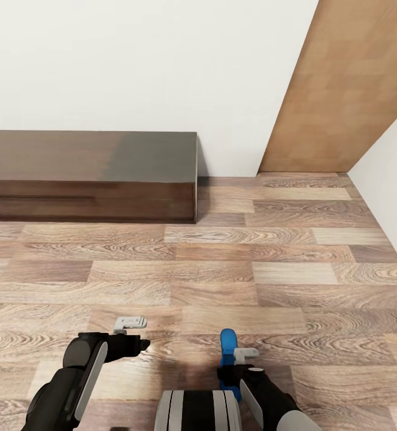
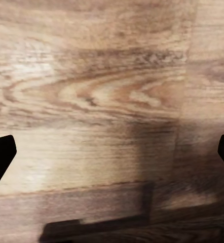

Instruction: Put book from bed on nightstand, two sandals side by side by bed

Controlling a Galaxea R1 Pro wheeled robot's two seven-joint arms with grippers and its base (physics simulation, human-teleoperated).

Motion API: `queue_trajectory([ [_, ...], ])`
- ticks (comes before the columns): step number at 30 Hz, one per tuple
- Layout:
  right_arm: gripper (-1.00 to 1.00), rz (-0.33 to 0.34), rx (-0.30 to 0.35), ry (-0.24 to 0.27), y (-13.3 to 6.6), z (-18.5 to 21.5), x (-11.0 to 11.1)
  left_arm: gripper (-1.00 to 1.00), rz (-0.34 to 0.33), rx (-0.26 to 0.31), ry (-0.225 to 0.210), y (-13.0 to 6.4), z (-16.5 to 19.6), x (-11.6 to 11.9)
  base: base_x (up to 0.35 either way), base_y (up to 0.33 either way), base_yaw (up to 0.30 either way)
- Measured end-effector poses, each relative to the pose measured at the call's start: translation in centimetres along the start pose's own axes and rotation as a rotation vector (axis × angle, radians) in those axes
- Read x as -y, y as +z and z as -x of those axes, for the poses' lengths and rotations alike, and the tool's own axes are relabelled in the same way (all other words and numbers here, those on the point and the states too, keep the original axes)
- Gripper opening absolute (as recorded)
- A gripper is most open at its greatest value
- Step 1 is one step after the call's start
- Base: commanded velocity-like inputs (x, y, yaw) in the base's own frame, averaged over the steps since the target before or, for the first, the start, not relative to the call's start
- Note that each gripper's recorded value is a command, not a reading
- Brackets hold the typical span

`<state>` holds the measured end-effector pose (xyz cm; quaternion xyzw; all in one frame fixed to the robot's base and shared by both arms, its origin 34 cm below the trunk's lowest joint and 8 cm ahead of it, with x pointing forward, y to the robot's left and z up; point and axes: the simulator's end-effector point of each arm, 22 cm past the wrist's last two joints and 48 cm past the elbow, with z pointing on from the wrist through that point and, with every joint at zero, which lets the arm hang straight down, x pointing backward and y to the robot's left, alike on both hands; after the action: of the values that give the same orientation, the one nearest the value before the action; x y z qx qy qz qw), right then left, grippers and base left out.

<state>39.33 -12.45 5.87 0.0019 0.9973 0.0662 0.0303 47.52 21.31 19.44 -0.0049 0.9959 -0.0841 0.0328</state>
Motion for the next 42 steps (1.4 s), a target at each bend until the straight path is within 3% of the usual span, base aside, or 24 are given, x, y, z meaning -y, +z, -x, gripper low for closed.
queue_trajectory([
  [7, 1.0, 0.0, -0.024, 0.003, 0.7, -1.1, 0.1, 1.0, 0.0, -0.024, -0.004, 0.9, -0.8, -0.2, 0.0, 0.0, 0.0],
  [33, 1.0, -0.002, -0.006, 0.001, 0.7, 0.3, 0.1, 1.0, -0.001, -0.026, -0.004, 1.0, -0.9, -0.2, 0.0, 0.0, 0.0],
  [42, 1.0, -0.005, -0.023, 0.003, 1.5, -0.3, 0.3, 1.0, -0.001, -0.05, -0.008, 1.9, -1.7, -0.3, 0.0, 0.0, 0.0],
])
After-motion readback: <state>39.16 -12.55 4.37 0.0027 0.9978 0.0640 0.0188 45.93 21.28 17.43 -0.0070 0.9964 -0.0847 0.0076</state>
